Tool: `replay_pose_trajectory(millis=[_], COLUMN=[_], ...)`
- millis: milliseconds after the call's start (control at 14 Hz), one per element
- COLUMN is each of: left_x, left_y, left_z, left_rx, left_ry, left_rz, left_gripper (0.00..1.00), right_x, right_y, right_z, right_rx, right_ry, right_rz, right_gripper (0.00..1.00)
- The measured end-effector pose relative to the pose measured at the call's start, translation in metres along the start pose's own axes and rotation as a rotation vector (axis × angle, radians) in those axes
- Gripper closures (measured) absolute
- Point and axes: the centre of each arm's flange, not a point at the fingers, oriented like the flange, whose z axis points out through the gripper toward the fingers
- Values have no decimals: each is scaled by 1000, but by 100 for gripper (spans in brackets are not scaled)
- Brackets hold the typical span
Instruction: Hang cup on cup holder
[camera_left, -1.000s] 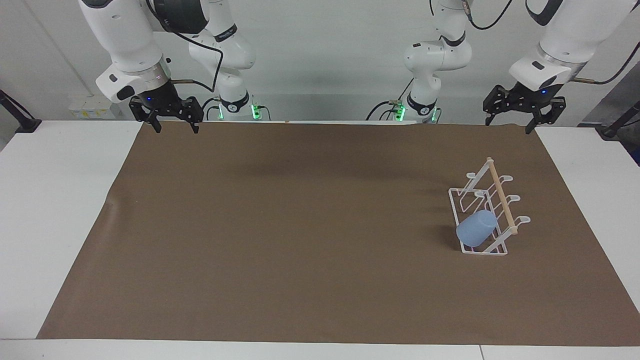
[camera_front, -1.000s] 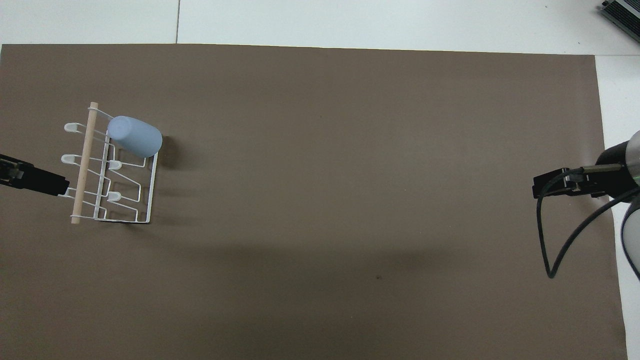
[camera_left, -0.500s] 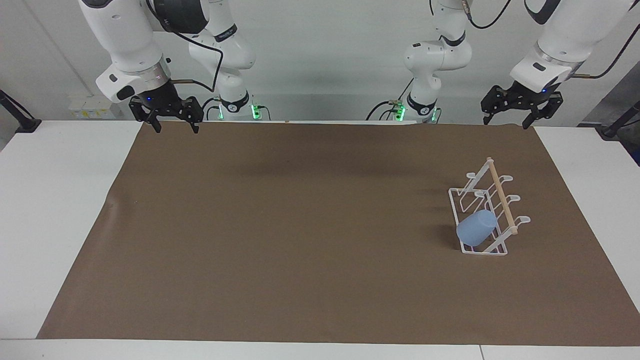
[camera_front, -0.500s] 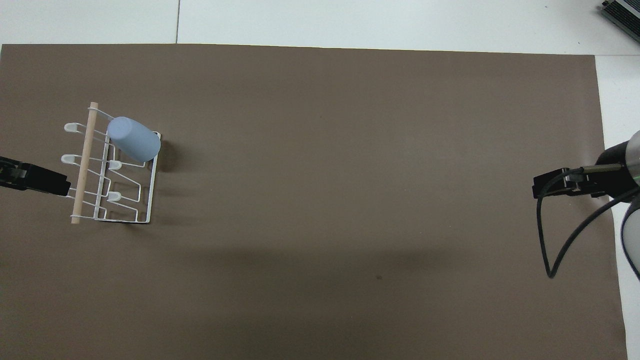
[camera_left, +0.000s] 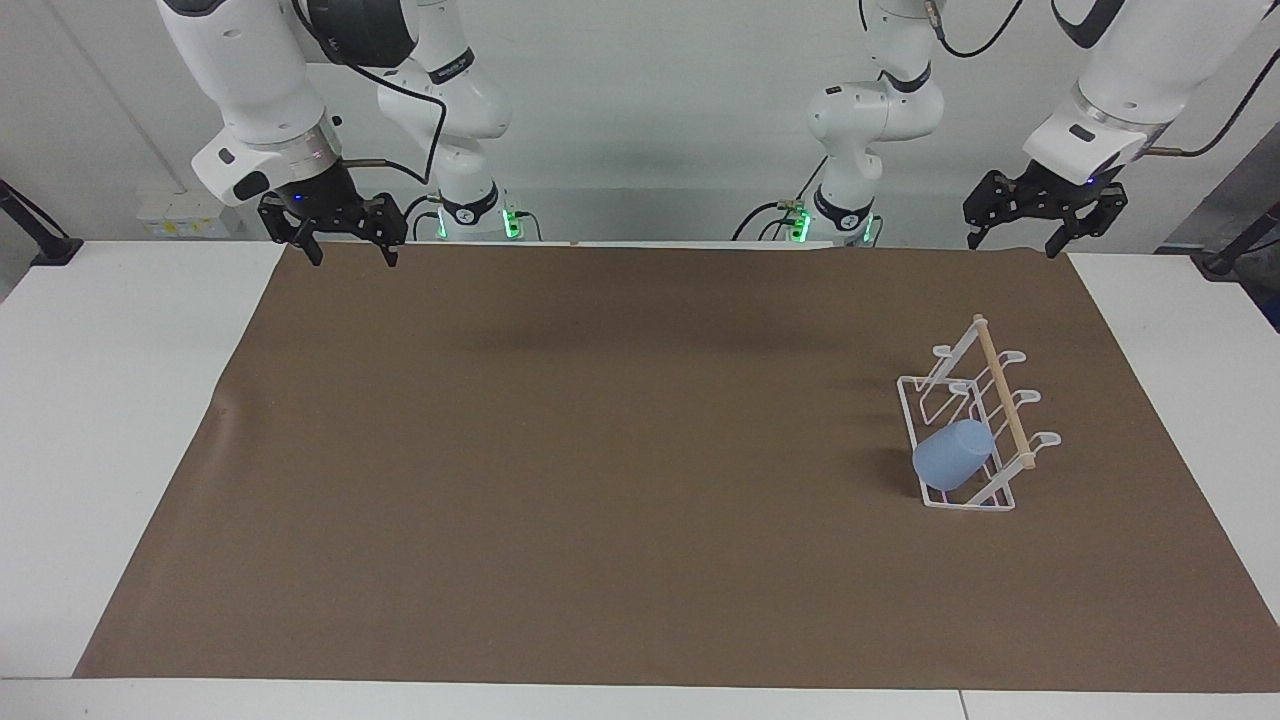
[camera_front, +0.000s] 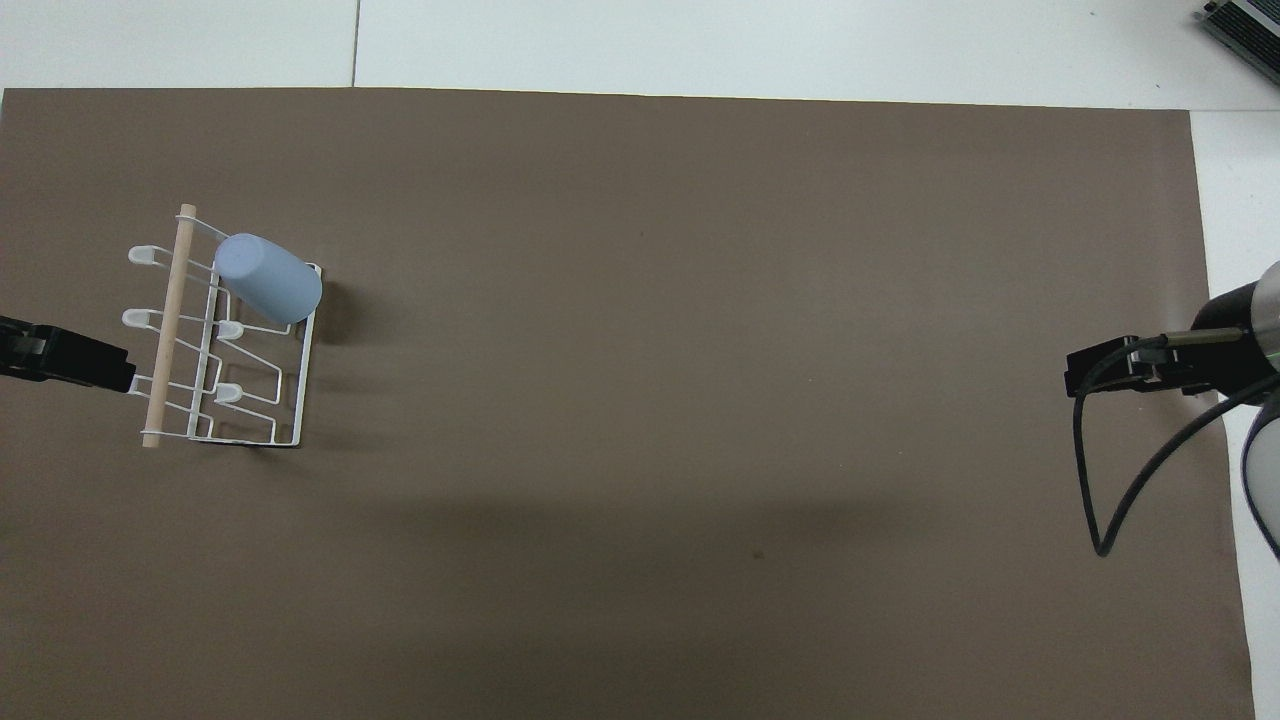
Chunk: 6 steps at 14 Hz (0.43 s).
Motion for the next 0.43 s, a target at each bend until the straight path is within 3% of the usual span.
replay_pose_trajectory(millis=[429], left_x=[0], left_y=[3], left_z=[0], left_rx=[0], left_ry=[0], left_rz=[-44], left_gripper=[0], right_x=[0], right_y=[0], right_z=[0], right_rx=[0], right_ry=[0], right_rz=[0], right_gripper=[0])
